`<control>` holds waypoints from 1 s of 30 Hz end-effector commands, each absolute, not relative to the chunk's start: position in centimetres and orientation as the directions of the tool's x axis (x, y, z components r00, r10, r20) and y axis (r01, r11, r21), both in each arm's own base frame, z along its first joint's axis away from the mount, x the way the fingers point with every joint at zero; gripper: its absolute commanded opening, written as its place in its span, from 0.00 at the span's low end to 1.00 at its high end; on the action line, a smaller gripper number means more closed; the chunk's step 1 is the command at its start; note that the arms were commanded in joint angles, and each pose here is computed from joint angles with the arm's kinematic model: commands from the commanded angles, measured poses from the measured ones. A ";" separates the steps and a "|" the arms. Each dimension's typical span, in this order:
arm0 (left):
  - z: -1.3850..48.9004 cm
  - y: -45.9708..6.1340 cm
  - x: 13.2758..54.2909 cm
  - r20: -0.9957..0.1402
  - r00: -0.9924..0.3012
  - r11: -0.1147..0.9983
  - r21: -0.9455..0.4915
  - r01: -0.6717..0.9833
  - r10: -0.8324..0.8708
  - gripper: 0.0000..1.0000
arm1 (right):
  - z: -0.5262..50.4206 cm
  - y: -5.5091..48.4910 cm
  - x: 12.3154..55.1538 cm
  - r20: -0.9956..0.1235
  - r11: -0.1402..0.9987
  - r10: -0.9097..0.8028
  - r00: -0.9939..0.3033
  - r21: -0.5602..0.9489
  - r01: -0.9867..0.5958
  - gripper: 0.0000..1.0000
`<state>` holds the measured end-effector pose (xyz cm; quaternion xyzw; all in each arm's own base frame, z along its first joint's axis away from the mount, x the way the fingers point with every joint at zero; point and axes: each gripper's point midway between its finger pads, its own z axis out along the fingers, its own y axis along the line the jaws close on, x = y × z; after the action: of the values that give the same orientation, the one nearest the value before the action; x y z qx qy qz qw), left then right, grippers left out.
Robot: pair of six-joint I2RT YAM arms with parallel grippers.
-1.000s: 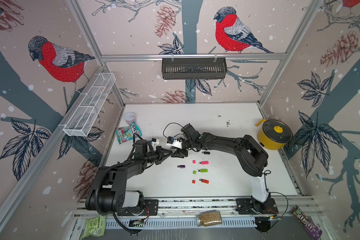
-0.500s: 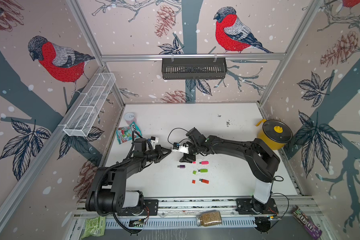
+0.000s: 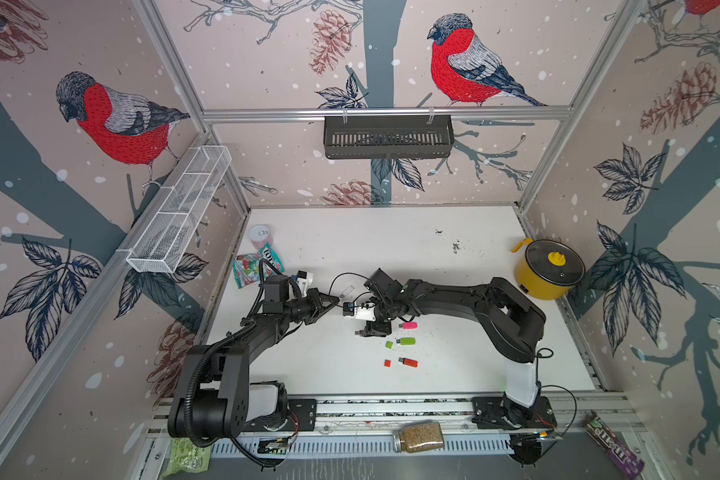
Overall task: Close the usb drive cover
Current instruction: Pick up the USB drive from the center of the board.
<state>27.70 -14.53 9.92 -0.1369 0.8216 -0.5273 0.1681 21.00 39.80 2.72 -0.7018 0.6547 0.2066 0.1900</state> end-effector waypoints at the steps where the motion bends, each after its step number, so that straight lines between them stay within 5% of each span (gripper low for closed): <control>1: 9.9 -14.4 27.6 -0.149 -0.906 0.417 -0.909 -0.032 -0.396 0.03 | 1.9 39.5 20.9 -0.501 -0.085 -0.862 0.077 -0.007 -0.996 0.57; 30: 10.0 -14.3 27.3 -0.159 -0.904 0.430 -0.902 -0.030 -0.397 0.02 | 1.0 37.6 21.2 -0.436 -0.058 -0.898 0.063 -0.026 -0.998 0.53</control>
<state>27.44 -14.32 10.03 -0.1323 0.8250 -0.5209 0.1745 21.40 39.59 2.02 -0.7084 0.6523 0.1861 0.1949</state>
